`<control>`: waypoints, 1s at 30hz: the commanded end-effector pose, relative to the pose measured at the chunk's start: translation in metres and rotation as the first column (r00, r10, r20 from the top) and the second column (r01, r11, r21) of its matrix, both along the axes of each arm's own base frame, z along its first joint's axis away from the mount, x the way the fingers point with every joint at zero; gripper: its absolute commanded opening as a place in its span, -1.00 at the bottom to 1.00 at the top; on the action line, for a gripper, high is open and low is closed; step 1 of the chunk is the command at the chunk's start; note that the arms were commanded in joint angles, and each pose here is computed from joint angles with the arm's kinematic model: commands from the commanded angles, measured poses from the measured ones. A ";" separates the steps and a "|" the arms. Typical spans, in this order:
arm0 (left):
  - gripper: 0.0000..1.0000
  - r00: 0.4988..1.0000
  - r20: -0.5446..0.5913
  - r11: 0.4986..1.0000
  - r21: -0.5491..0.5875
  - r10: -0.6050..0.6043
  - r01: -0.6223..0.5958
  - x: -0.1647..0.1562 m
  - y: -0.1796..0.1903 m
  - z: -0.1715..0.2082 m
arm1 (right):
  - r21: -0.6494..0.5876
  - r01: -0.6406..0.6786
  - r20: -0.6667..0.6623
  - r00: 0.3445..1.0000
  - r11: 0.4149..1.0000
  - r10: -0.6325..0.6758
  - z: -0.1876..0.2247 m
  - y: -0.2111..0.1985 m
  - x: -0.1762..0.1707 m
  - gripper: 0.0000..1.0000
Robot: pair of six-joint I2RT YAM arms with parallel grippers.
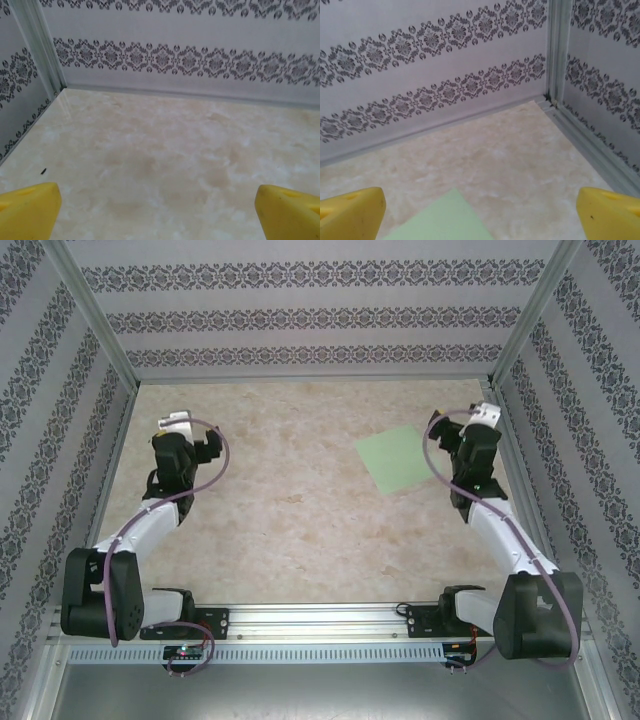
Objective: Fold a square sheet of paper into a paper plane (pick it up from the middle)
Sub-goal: Move the square sheet of paper to the center of the table.
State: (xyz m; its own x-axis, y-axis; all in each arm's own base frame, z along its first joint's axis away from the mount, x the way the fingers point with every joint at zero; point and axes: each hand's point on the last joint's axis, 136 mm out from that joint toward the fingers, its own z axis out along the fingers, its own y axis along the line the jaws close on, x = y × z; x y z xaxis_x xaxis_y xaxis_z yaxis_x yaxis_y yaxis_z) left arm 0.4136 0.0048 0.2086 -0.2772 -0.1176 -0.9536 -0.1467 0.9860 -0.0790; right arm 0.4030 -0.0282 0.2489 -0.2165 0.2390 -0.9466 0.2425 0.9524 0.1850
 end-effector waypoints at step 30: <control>1.00 0.871 -0.366 0.854 -0.508 -0.327 0.108 -0.016 -0.082 -0.055 | 0.379 -0.007 -0.752 0.579 0.925 0.313 -0.229 0.157 0.026 0.96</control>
